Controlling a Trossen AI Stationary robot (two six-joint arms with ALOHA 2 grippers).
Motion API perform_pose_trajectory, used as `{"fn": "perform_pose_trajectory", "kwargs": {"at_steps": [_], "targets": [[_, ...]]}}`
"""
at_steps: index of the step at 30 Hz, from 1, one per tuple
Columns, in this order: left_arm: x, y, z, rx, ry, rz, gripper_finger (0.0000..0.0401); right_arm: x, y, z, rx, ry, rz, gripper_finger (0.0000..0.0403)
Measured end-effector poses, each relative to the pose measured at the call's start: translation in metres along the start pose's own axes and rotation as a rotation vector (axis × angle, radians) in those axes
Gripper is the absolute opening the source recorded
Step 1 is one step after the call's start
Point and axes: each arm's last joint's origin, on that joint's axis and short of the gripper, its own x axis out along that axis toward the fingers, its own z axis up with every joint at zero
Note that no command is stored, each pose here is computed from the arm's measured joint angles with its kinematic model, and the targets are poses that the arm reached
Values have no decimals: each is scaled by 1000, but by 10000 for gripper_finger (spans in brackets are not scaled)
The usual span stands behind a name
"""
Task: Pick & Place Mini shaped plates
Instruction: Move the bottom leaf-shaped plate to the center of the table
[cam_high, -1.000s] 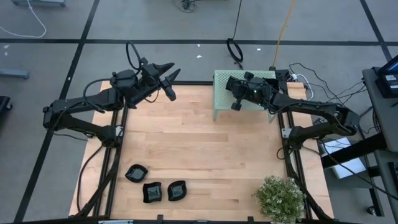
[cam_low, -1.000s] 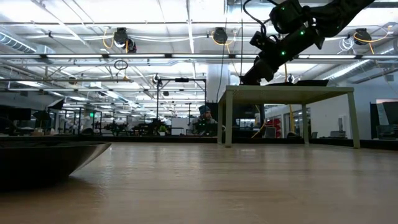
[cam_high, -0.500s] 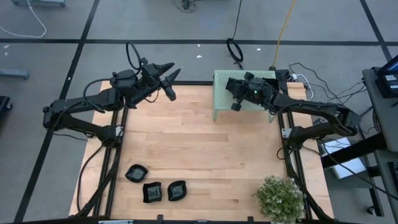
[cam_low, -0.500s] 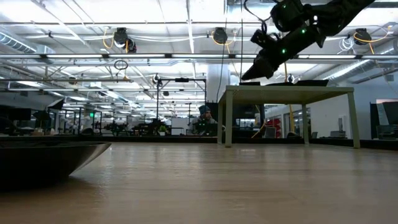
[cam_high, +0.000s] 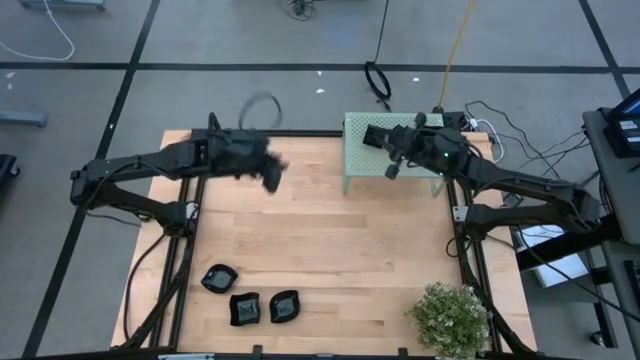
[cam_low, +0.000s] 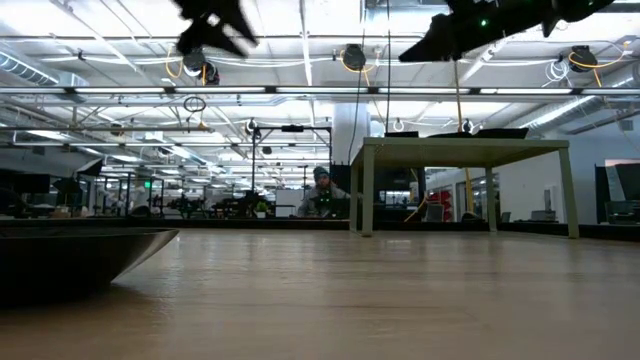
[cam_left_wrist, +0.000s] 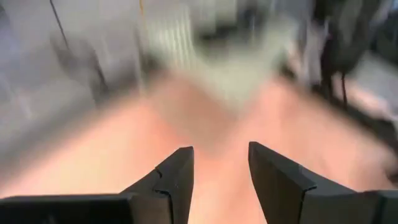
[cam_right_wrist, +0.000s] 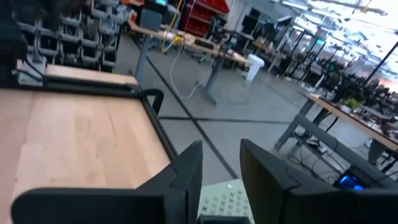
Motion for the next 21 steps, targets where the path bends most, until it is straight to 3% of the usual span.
{"fn": "perform_pose_trajectory", "kwargs": {"at_steps": [4, 8, 12, 16, 19, 21], "targets": [[2, -4, -44, -189, 451, -33, 154, -6, -2, 4, 5, -26, -8, 95], [7, -19, -88, -252, 702, -51, 154, -8, -2, 7, 21, -49, -10, 95], [17, -42, -127, -213, 778, -231, 154, -9, 2, 12, 93, -85, 11, 94], [29, -62, -159, -143, 718, -402, 154, -10, 11, 14, 153, -94, 59, 95], [38, -71, -181, -87, 688, -458, 154, -9, 20, 15, 204, -91, 99, 94], [41, -71, -196, -43, 701, -432, 154, -8, 28, 16, 238, -93, 130, 94]]}}
